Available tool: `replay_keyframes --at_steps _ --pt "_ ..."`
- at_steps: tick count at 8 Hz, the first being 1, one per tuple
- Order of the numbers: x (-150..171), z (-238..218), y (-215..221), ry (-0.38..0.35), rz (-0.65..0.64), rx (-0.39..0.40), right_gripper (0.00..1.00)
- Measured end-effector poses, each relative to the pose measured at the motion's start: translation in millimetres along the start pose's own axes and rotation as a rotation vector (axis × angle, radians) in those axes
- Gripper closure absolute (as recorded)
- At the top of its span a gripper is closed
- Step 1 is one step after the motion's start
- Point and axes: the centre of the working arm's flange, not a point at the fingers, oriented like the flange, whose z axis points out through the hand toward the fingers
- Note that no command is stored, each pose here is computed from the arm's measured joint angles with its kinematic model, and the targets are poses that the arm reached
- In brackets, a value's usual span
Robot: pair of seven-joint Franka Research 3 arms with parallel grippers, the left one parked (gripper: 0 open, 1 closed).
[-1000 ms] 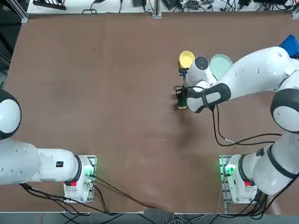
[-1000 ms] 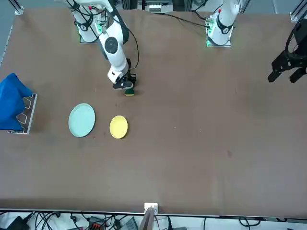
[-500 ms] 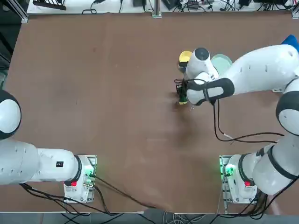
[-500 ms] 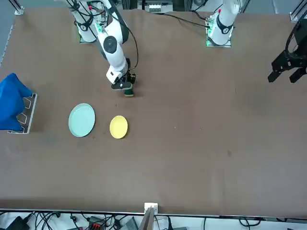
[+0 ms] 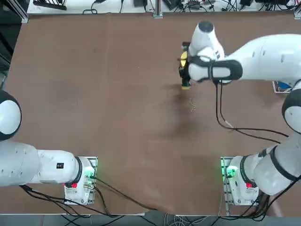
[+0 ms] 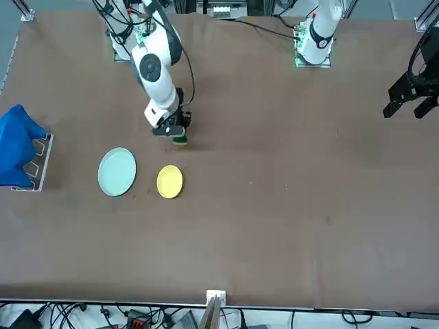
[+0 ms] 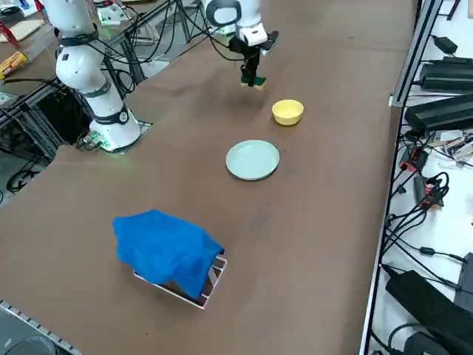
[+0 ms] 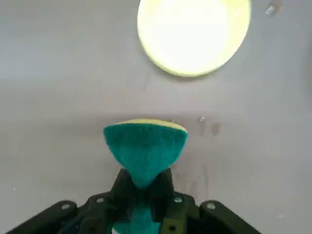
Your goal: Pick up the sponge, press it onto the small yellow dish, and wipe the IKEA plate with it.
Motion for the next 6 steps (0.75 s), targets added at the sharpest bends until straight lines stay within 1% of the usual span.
replay_keyframes --at_steps 3,4,6 --pt "61 -35 24 -0.035 -0.013 -0.011 0.81" --pt "76 -39 24 -0.048 -0.021 -0.012 0.81" --pt "101 -29 18 -0.066 -0.030 -0.011 0.81"
